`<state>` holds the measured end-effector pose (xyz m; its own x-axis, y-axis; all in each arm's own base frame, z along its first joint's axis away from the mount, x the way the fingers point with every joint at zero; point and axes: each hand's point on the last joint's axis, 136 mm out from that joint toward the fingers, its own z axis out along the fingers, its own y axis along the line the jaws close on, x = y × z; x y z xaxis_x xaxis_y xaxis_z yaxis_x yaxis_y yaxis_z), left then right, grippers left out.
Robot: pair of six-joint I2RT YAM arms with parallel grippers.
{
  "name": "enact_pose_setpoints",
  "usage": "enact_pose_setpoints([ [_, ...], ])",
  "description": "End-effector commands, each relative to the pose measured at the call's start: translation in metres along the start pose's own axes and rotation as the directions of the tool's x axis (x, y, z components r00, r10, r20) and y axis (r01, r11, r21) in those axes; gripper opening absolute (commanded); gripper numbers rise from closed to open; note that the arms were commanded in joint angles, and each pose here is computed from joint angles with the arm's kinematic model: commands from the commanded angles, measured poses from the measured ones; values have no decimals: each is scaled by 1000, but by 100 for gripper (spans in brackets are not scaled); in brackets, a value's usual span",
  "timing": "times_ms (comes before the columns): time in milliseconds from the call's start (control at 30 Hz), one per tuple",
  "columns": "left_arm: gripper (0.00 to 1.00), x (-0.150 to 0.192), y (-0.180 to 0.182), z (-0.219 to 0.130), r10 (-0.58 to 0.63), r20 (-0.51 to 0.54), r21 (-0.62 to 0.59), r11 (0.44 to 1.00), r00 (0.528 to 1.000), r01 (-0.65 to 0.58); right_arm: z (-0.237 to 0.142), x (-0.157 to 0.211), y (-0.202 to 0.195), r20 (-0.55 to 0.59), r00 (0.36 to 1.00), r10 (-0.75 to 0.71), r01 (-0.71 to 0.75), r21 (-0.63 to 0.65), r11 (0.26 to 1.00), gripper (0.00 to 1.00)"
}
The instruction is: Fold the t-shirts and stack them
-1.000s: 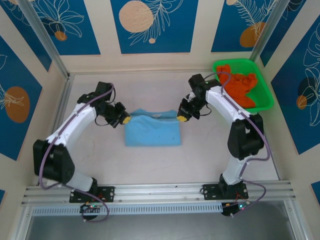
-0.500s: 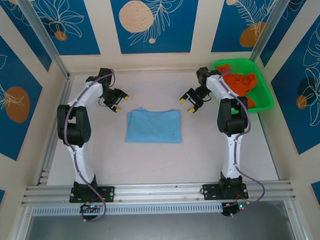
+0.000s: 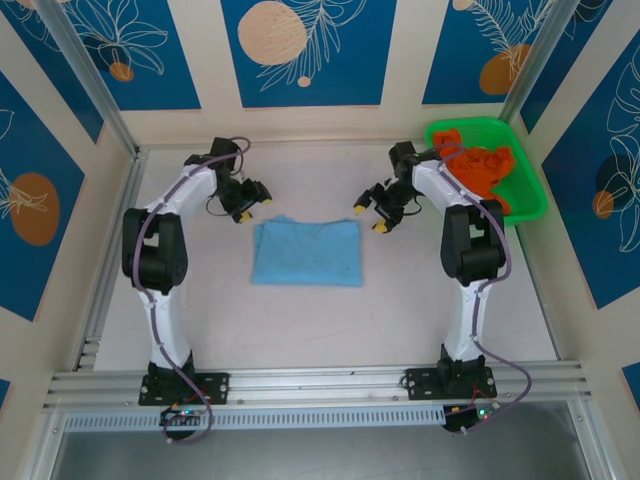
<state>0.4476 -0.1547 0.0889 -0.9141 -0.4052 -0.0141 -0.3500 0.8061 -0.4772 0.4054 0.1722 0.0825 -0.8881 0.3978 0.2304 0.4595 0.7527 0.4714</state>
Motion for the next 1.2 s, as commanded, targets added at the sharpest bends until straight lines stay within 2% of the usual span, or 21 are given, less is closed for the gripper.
enact_pose_setpoints([
  [0, 62, 2, -6, 15, 125, -48, 48, 991, 991, -123, 12, -9, 5, 34, 995, -95, 95, 9, 995, 65],
  [67, 62, 0, -7, 21, 146, -51, 49, 988, 988, -143, 18, -13, 7, 50, 993, -108, 108, 2, 994, 65],
  [167, 54, -4, -12, 28, 160, -60, 73, 985, 985, -155, 22, -18, 12, 78, 987, -141, 141, 2, 990, 65],
  [367, 44, -1, -12, 37, 165, -89, 75, 984, 982, -159, 32, -24, 9, 77, 984, -159, 157, 31, 987, 60],
  [867, 48, 14, -7, 39, 198, -147, 57, 980, 969, -192, 39, -22, 13, 53, 986, -157, 156, 27, 987, 53],
  [967, 41, 16, -10, 39, 202, -152, 74, 979, 968, -193, 40, -22, 14, 51, 986, -160, 158, 27, 987, 47],
  [1167, 14, 15, -17, 34, 220, -137, 98, 973, 966, -208, 44, -18, 14, 25, 987, -157, 156, 28, 987, 27],
])
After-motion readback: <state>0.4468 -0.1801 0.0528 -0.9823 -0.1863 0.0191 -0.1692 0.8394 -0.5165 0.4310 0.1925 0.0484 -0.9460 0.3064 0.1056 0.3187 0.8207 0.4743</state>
